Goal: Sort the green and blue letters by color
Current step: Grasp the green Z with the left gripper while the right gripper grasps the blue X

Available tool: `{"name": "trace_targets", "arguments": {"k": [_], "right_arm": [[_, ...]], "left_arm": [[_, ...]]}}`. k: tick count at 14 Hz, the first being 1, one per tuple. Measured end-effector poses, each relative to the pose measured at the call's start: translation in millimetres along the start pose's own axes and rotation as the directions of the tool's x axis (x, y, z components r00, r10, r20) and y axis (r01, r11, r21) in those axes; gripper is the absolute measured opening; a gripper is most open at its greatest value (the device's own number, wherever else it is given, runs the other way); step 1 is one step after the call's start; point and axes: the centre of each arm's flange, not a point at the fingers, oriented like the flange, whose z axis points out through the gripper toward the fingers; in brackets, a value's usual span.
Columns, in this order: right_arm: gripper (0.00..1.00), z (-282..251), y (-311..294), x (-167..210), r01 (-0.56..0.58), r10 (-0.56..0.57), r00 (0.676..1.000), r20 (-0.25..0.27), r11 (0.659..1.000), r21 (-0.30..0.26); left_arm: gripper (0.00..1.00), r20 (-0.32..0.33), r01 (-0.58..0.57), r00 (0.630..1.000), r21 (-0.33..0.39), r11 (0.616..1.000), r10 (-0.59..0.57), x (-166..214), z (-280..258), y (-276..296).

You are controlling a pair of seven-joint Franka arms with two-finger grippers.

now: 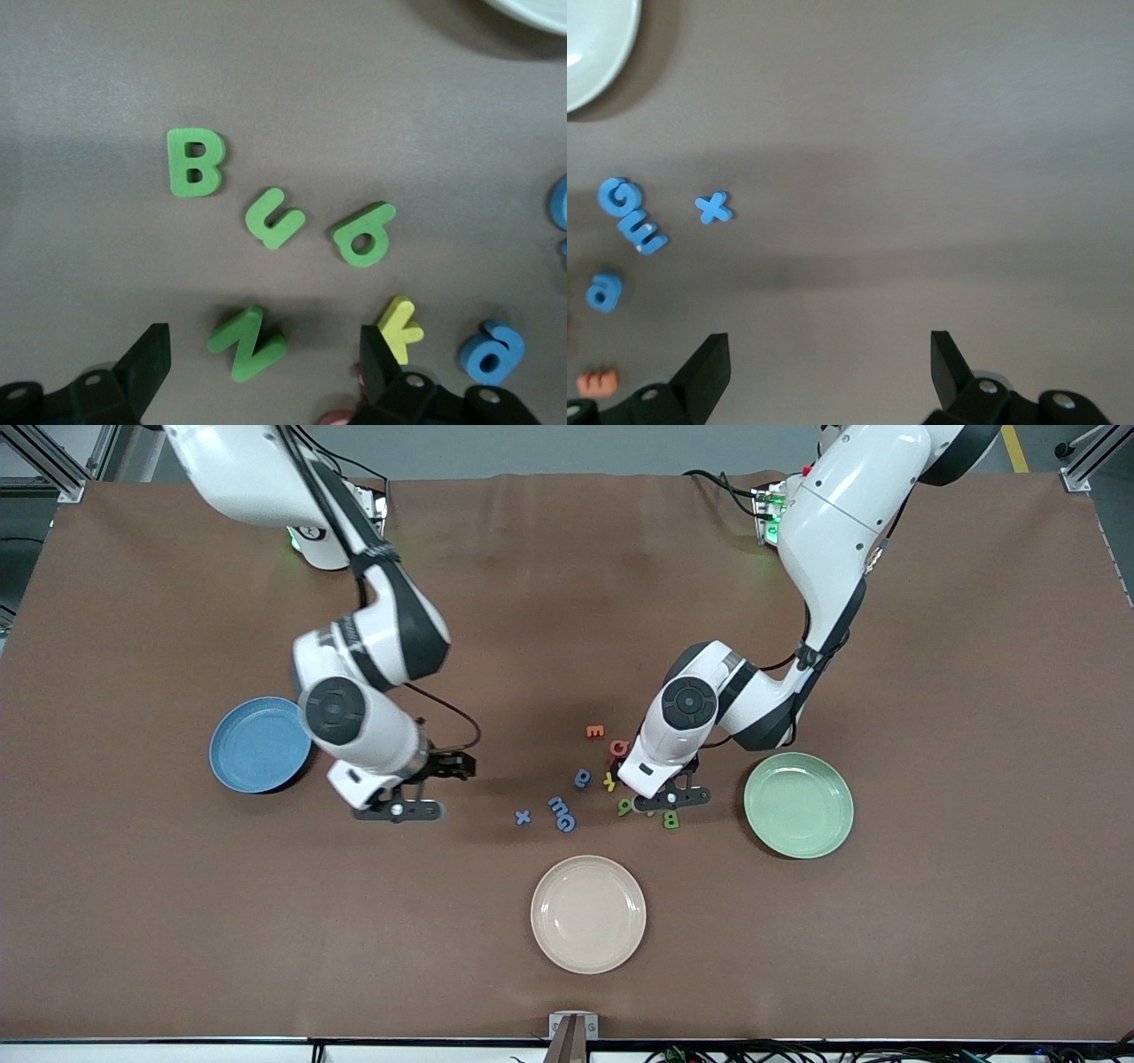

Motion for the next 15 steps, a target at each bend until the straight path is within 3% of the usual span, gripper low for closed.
{"name": "trace_targets", "arguments": {"k": [2, 6, 11, 14, 15], "right_arm": [[1.00, 33.1, -27.7, 0.8, -0.012, 0.012, 1.000, 0.002, 1.000, -0.014], [1.00, 75.7, -78.2, -3.2, -0.040, 0.038, 0.998, -0.050, 0.998, -0.041], [0.96, 103.4, -100.7, -2.2, -0.016, 0.009, 0.996, -0.088, 0.997, -0.079], [0.64, 102.2, -97.4, 4.8, -0.019, 0.010, 0.993, -0.114, 0.997, -0.079], [0.62, 101.6, -96.8, 7.0, -0.020, 0.011, 0.992, -0.125, 0.997, -0.073]], "left_arm": [[0.89, 0.007, -0.001, 1.000, 0.002, 1.000, 0.001, -1.1, 7.2, -0.7], [0.82, 0.021, -0.007, 1.000, 0.010, 1.000, 0.006, -5.7, 18.0, 0.3], [0.71, 0.026, -0.008, 1.000, 0.014, 1.000, 0.007, -7.0, 21.6, -0.7], [0.65, 0.026, -0.009, 1.000, 0.017, 1.000, 0.008, -6.5, 21.5, -1.7], [0.60, 0.025, -0.008, 1.000, 0.017, 1.000, 0.008, -6.2, 20.9, -1.8]]}}
